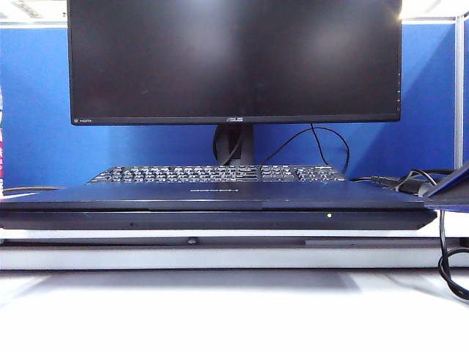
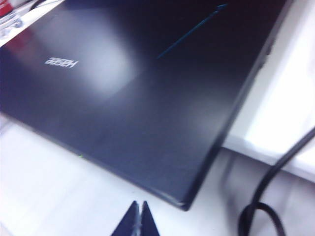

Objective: Open the lid of the black laptop.

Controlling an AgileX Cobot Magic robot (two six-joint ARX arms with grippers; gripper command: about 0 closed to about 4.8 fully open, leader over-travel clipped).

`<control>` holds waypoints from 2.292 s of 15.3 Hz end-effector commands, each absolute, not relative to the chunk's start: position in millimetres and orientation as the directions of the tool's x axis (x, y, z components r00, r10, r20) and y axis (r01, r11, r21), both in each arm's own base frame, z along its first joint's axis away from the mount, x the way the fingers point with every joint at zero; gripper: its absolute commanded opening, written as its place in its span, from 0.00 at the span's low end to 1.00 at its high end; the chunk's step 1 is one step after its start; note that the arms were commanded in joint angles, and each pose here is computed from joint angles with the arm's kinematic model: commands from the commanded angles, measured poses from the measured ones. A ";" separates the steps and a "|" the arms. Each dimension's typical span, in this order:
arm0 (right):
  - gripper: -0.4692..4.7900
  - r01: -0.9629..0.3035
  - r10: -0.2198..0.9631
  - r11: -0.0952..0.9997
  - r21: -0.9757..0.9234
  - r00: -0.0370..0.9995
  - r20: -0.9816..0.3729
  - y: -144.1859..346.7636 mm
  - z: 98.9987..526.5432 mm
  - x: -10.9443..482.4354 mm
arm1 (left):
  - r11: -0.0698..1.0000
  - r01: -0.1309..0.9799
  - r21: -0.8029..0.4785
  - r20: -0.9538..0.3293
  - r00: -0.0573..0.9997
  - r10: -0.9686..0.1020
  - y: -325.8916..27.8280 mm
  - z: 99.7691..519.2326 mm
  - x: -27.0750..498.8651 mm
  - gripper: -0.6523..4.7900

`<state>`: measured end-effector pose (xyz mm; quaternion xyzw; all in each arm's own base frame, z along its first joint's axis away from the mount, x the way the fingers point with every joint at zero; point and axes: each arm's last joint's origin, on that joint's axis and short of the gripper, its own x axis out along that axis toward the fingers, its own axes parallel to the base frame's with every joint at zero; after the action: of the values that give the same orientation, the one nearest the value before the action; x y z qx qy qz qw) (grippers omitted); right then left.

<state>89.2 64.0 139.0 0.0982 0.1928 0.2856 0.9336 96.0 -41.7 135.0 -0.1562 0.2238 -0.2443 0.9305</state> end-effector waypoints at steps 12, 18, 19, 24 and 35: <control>0.08 -0.484 0.578 0.812 0.327 0.746 -0.330 64.6 135.5 90.1 | 0.853 0.331 -0.403 -0.353 0.804 -0.478 -42.2 134.2 102.3 0.12; 0.08 -0.477 0.576 0.812 0.336 0.744 -0.338 64.4 134.7 89.9 | 0.851 0.345 -0.395 -0.301 0.827 -0.475 -42.5 139.2 104.1 0.12; 0.08 -0.476 0.575 0.813 0.336 0.745 -0.339 64.4 134.7 89.9 | 0.858 0.335 -0.391 -0.301 0.834 -0.463 -42.2 139.1 104.3 0.12; 0.08 -0.462 0.566 0.818 0.341 0.752 -0.338 64.1 134.8 90.2 | 0.861 0.333 -0.385 -0.284 0.845 -0.453 -42.0 140.8 105.0 0.12; 0.08 -0.438 0.537 0.835 0.333 0.780 -0.321 63.7 136.7 92.3 | 0.863 0.326 -0.385 -0.277 0.851 -0.445 -41.8 141.4 105.3 0.12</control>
<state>91.5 63.9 136.7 0.1174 0.2091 0.2657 0.9338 103.2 -42.3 136.0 -0.1622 0.2128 -0.2113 0.9401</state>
